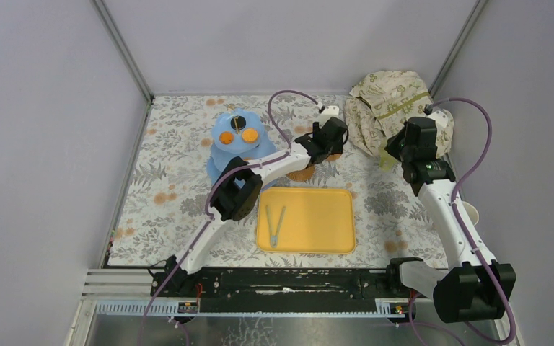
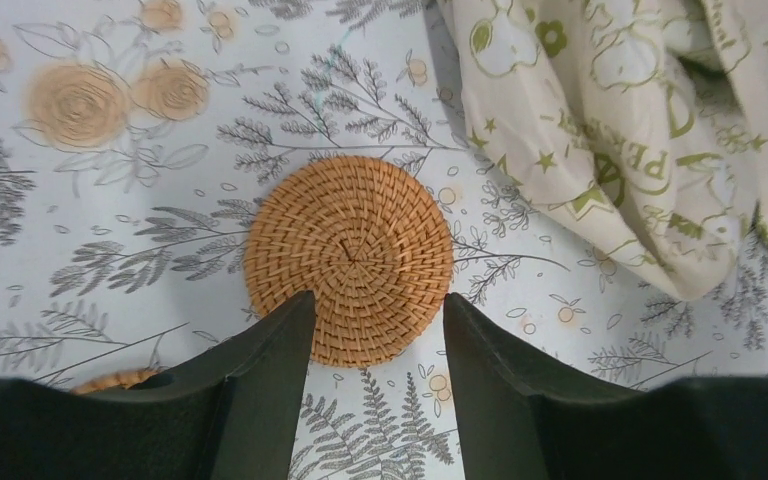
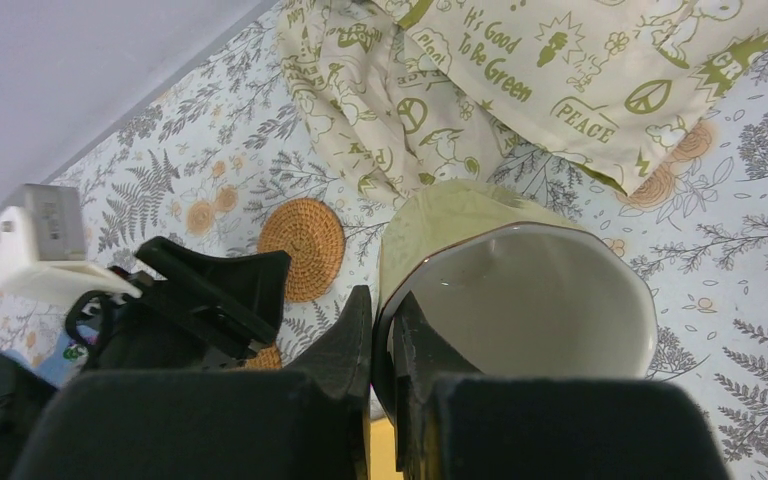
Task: Serve the afternoon tea
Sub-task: Move the coaster to the center of the board.
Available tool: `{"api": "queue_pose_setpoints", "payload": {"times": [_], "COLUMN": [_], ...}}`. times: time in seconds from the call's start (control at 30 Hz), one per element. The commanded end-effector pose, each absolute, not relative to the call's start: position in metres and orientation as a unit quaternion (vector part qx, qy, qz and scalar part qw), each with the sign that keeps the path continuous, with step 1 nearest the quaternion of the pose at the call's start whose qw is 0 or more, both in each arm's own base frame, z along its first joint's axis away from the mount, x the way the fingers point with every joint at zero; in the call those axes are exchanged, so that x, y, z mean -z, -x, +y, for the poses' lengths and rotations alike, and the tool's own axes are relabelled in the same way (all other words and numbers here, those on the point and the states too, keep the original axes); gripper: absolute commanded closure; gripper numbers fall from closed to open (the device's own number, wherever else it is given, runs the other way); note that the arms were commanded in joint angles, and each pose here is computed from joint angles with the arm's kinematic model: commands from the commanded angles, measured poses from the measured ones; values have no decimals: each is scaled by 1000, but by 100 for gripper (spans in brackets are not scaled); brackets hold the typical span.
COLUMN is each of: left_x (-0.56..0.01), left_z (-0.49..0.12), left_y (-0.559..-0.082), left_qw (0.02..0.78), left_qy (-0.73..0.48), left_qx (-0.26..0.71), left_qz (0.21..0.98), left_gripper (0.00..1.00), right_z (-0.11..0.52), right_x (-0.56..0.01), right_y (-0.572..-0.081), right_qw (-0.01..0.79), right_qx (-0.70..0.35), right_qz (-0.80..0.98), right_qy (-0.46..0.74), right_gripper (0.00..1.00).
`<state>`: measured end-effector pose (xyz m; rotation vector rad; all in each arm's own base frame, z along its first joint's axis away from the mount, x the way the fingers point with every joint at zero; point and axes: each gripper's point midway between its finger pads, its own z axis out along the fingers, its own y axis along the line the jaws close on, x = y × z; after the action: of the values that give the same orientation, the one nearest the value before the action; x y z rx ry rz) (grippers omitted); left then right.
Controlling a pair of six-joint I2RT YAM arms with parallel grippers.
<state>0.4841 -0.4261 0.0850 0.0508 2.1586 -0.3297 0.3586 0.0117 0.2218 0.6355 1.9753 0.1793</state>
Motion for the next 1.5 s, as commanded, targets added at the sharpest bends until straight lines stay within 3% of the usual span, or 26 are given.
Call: {"api": "queue_pose_setpoints", "payload": {"times": [0.0, 0.53, 1.47], "left_x": [-79, -33, -3], "left_z": [-437, -439, -441], "left_y": [-500, -481, -411], "left_qw": [463, 382, 331], "left_qy": [-26, -26, -51], "left_qx": [163, 163, 133], "left_qz": [871, 909, 933], "left_gripper": [43, 45, 47], "right_z": [2, 2, -1], "right_x": [-274, -275, -282], "right_y": [-374, -375, -363], "right_qw": [583, 588, 590], "right_qx": [-77, -81, -74], "right_qz": [762, 758, 757], "right_qy": [-271, -271, -269], "right_gripper": [100, 100, 100]}}
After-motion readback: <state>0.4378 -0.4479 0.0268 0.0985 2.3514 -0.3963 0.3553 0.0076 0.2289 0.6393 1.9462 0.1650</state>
